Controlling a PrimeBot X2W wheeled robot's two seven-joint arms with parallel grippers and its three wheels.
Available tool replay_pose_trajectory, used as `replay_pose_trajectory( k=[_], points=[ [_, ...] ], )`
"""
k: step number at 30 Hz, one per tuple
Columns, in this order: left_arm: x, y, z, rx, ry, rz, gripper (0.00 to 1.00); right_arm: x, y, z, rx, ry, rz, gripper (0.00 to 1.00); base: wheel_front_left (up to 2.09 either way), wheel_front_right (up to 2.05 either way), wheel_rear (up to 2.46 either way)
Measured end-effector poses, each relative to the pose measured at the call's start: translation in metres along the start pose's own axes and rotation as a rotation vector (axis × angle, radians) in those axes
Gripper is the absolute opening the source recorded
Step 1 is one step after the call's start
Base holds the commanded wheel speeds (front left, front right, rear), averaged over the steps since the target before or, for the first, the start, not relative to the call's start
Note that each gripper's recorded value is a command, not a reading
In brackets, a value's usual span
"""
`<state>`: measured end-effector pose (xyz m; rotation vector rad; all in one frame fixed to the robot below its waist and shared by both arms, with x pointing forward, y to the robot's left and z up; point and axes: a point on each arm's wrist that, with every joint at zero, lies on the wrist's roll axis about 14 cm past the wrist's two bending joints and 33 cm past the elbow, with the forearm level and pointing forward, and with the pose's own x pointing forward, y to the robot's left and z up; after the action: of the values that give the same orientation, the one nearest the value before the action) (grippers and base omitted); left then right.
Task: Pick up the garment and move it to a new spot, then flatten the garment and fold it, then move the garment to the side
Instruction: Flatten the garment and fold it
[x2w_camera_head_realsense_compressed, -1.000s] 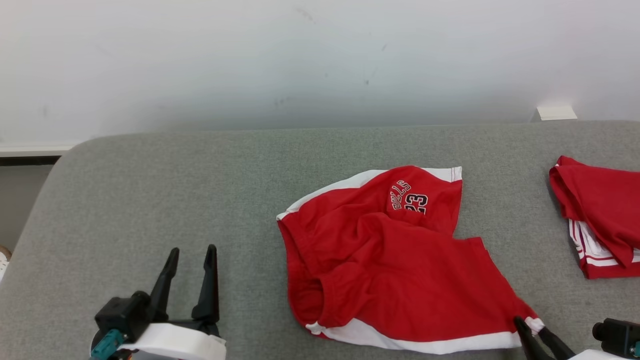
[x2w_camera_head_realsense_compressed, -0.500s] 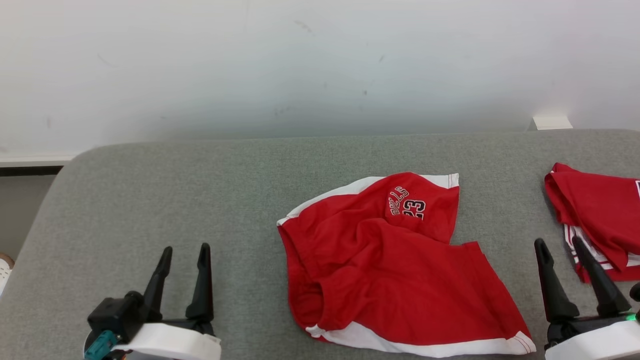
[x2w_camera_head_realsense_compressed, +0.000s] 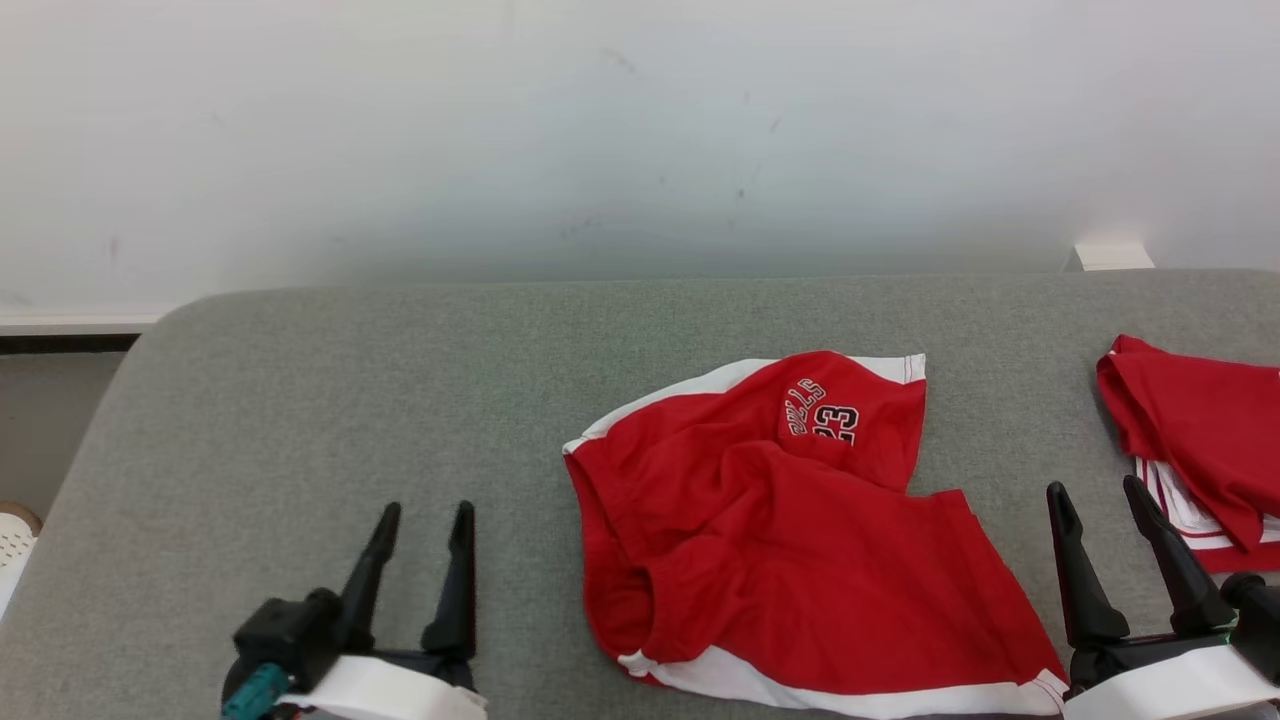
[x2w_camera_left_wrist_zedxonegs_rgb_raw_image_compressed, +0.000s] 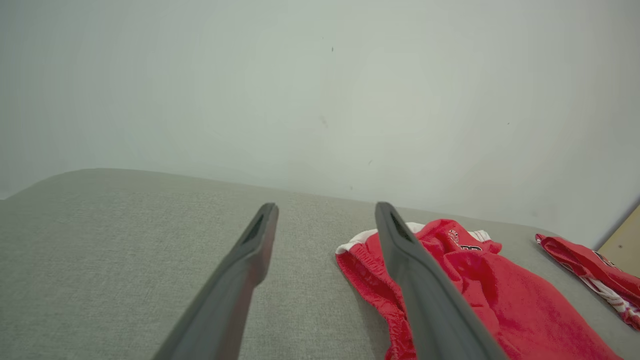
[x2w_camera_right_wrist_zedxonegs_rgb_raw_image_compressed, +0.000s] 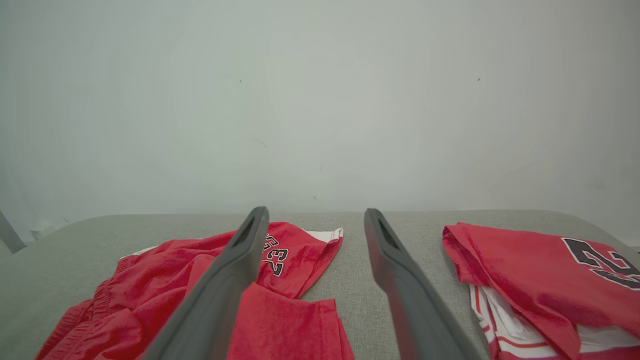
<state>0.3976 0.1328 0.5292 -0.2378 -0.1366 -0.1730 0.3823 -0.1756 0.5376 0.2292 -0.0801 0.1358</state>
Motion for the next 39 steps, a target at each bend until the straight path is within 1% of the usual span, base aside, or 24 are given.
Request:
replay_pose_trajectory(
  k=[3, 6, 9, 10, 12, 14, 16, 18, 20, 25, 29, 30, 31, 32, 39],
  points=[
    [-0.001, -0.021, -0.01, -0.006, 0.032, -0.068, 1.0, 0.0, -0.004, 0.003, -0.003, -0.008, -0.01, 1.0, 0.0, 0.0, 0.0],
    [-0.003, -0.048, -0.024, 0.009, 0.108, -0.166, 1.0, -0.003, -0.012, 0.004, -0.011, -0.01, -0.028, 1.0, 0.0, 0.0, 0.0],
    [-0.017, -0.083, -0.05, 0.048, 0.251, -0.316, 1.0, -0.006, -0.019, 0.006, -0.015, -0.013, -0.049, 1.0, 0.0, 0.0, 0.0],
    [-0.023, -0.096, -0.058, 0.032, 0.3, -0.366, 1.0, -0.007, -0.021, 0.006, -0.016, -0.013, -0.056, 1.0, 0.0, 0.0, 0.0],
    [-0.035, -0.11, -0.071, 0.031, 0.387, -0.444, 1.0, -0.01, -0.027, 0.007, -0.018, -0.013, -0.074, 1.0, 0.0, 0.0, 0.0],
    [-0.042, -0.112, -0.081, 0.043, 0.464, -0.491, 1.0, -0.012, -0.031, 0.006, -0.017, -0.011, -0.087, 1.0, 0.0, 0.0, 0.0],
    [-0.048, -0.111, -0.092, 0.083, 0.533, -0.529, 1.0, -0.014, -0.034, 0.004, -0.012, -0.007, -0.097, 1.0, 0.0, 0.0, 0.0],
    [-0.05, -0.112, -0.099, 0.098, 0.585, -0.558, 1.0, -0.015, -0.037, 0.002, -0.009, 0.0, -0.109, 1.0, 0.0, 0.0, 0.0],
    [-0.048, -0.11, -0.105, 0.136, 0.619, -0.578, 1.0, -0.017, -0.04, 0.0, -0.007, 0.006, -0.12, 1.0, 0.0, 0.0, 0.0],
    [-0.042, -0.104, -0.12, 0.189, 0.679, -0.599, 1.0, -0.02, -0.047, -0.006, -0.001, 0.02, -0.148, 1.0, 0.0, 0.0, 0.0],
    [-0.041, -0.095, -0.131, 0.228, 0.724, -0.592, 1.0, -0.022, -0.05, -0.01, 0.003, 0.032, -0.159, 1.0, 0.0, 0.0, 0.0],
    [-0.041, -0.093, -0.134, 0.232, 0.733, -0.588, 0.53, -0.022, -0.05, -0.01, 0.004, 0.031, -0.16, 1.0, 0.0, 0.0, 0.0],
    [-0.041, -0.091, -0.134, 0.234, 0.735, -0.584, 0.28, -0.023, -0.05, -0.011, 0.005, 0.032, -0.16, 1.0, 0.0, 0.0, 0.0],
    [-0.041, -0.09, -0.134, 0.23, 0.732, -0.577, 0.0, -0.023, -0.05, -0.011, 0.006, 0.033, -0.16, 1.0, 0.0, 0.0, 0.0],
    [-0.036, -0.077, -0.125, 0.134, 0.691, -0.505, 0.0, -0.018, -0.046, -0.015, 0.006, 0.046, -0.144, 1.0, 0.0, 0.0, 0.0]
  ],
)
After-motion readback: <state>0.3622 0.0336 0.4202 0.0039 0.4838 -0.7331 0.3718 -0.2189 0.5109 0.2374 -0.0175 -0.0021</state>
